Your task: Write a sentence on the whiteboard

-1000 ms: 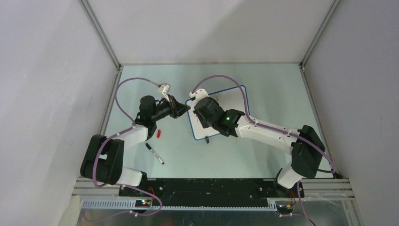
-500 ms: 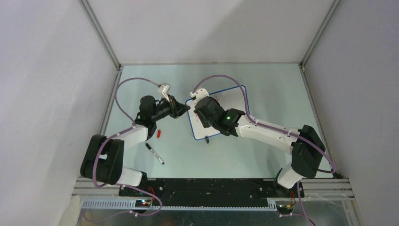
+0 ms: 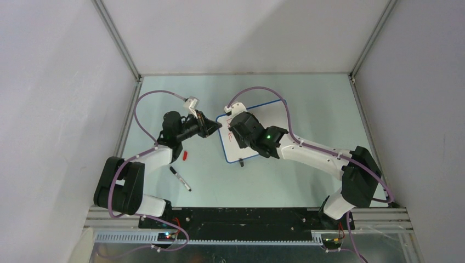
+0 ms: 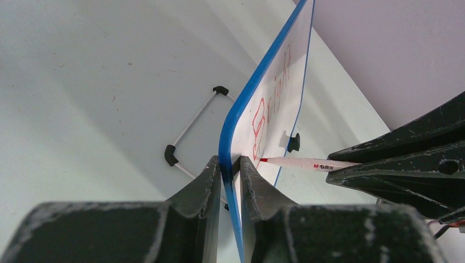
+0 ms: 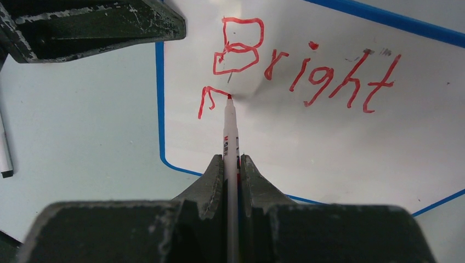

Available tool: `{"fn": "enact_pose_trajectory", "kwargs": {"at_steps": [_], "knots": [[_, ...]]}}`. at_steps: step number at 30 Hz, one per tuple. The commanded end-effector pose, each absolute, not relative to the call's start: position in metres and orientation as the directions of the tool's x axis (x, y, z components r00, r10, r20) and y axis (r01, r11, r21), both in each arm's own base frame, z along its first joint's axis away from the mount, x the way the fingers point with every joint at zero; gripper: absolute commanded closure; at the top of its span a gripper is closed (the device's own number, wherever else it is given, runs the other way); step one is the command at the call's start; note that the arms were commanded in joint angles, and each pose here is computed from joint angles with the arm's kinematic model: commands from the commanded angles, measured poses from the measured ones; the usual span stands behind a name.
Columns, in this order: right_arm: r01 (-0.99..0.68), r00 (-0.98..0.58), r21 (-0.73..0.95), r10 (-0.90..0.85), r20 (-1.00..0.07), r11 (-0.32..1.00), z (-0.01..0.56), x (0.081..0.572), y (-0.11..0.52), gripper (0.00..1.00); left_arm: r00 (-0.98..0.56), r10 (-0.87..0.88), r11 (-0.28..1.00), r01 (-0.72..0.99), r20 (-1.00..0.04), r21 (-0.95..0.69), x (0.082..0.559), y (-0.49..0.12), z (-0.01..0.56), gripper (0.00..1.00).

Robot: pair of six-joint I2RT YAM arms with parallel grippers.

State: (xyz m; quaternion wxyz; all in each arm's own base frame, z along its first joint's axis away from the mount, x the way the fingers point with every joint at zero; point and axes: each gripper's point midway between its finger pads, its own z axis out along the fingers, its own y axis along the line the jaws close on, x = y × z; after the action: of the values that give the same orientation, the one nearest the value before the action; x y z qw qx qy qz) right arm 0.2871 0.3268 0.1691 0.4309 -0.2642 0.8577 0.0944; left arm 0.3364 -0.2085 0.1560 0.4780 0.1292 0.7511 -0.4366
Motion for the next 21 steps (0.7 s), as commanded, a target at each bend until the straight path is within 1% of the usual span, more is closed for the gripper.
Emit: {"fn": "enact_pose_trajectory", "kwargs": {"at_steps": [1, 21], "knots": [[-0.495, -0.487, -0.074, -0.347, -0.802, 0.866, 0.175, 0.293, 0.315, 1.00, -0.465, -0.206, 0.581, 0.650, -0.861, -0.490, 0.336, -0.210, 0.169, 0.80], [-0.521, -0.506, -0.070, -0.374, -0.778, 0.851, 0.160, 0.277, 0.320, 1.00, -0.464, -0.207, 0.582, 0.650, -0.861, -0.489, 0.336, -0.210, 0.169, 0.80]]}}
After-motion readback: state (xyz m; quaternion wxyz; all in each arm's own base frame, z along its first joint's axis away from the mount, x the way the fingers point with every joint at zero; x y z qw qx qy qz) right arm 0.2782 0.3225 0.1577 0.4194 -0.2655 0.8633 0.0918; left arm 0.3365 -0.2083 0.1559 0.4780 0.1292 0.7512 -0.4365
